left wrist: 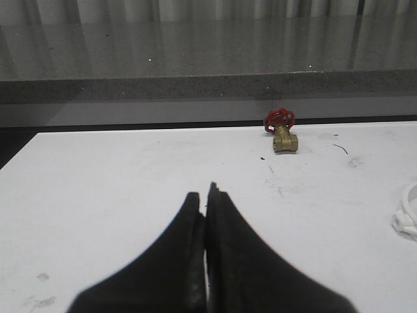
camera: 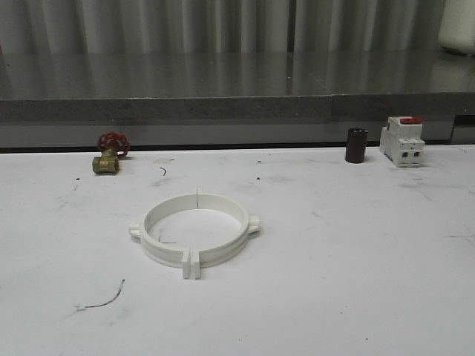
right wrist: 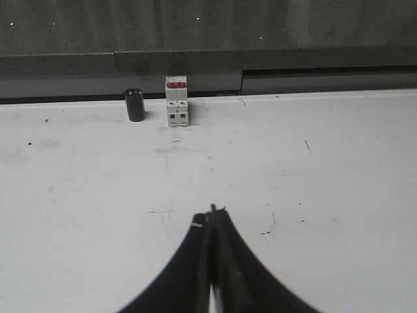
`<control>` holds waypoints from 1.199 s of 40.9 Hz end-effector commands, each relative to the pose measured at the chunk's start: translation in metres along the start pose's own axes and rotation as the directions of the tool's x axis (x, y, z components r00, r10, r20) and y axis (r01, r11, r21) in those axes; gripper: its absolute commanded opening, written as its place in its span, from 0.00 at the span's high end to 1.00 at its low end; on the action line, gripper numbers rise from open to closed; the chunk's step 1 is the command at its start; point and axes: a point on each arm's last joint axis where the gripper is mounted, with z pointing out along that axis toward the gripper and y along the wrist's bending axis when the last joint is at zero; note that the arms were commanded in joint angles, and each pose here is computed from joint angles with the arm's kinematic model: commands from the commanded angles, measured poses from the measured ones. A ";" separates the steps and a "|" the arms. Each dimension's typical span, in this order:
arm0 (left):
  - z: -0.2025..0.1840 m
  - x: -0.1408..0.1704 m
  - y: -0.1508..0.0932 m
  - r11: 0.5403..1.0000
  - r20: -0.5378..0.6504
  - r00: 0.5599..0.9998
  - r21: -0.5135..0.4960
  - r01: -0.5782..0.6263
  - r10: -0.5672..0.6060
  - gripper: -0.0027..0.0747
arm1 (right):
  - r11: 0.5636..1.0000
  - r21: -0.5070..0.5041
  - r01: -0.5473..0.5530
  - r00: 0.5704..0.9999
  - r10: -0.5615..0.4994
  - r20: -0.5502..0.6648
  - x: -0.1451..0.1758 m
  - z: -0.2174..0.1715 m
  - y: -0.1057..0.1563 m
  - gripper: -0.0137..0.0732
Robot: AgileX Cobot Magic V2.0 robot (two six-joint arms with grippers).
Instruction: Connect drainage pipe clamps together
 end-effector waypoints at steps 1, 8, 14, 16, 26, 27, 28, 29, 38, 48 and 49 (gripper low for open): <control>-0.002 -0.008 0.001 1.000 0.096 0.995 -0.006 0.010 -0.010 0.99 | 1.000 0.003 0.026 0.995 -0.026 0.096 -0.014 -0.003 0.001 0.91; -0.002 -0.008 0.001 1.000 0.096 0.995 -0.006 0.010 -0.010 0.99 | 0.996 -0.062 0.065 0.978 -0.051 0.204 -0.005 0.012 0.008 0.91; -0.002 -0.008 0.001 1.000 0.096 0.995 -0.006 0.010 -0.010 0.99 | 0.987 -0.142 0.070 0.967 -0.032 0.254 0.028 0.034 0.015 0.91; -0.002 -0.008 0.001 1.000 0.096 0.995 -0.006 0.010 -0.010 0.99 | 0.987 -0.146 0.061 0.966 -0.021 0.259 0.038 0.037 0.015 0.91; -0.002 -0.008 0.001 1.000 0.096 0.995 -0.006 0.010 -0.010 0.99 | 0.988 -0.145 0.058 0.982 -0.031 0.187 0.074 0.048 0.014 0.91; -0.002 -0.008 0.001 1.000 0.096 0.995 -0.006 0.010 -0.010 0.99 | 0.988 -0.145 0.058 0.982 -0.031 0.187 0.074 0.048 0.014 0.91; -0.002 -0.008 0.001 1.000 0.096 0.995 -0.006 0.010 -0.010 0.99 | 0.988 -0.145 0.058 0.982 -0.031 0.186 0.074 0.048 0.014 0.91; -0.002 -0.008 0.001 1.000 0.096 0.995 -0.006 0.010 -0.010 0.99 | 0.988 -0.145 0.058 0.982 -0.031 0.186 0.074 0.048 0.014 0.91; -0.002 -0.008 0.001 1.000 0.096 0.995 -0.006 0.010 -0.010 0.99 | 0.988 -0.145 0.058 0.982 -0.031 0.186 0.074 0.048 0.014 0.91; -0.002 -0.008 0.001 1.000 0.096 0.995 -0.006 0.010 -0.010 0.99 | 0.988 -0.145 0.058 0.982 -0.031 0.186 0.074 0.048 0.014 0.91; -0.002 -0.008 0.001 1.000 0.096 0.995 -0.006 0.010 -0.010 0.99 | 0.988 -0.145 0.058 0.982 -0.031 0.186 0.074 0.048 0.014 0.91</control>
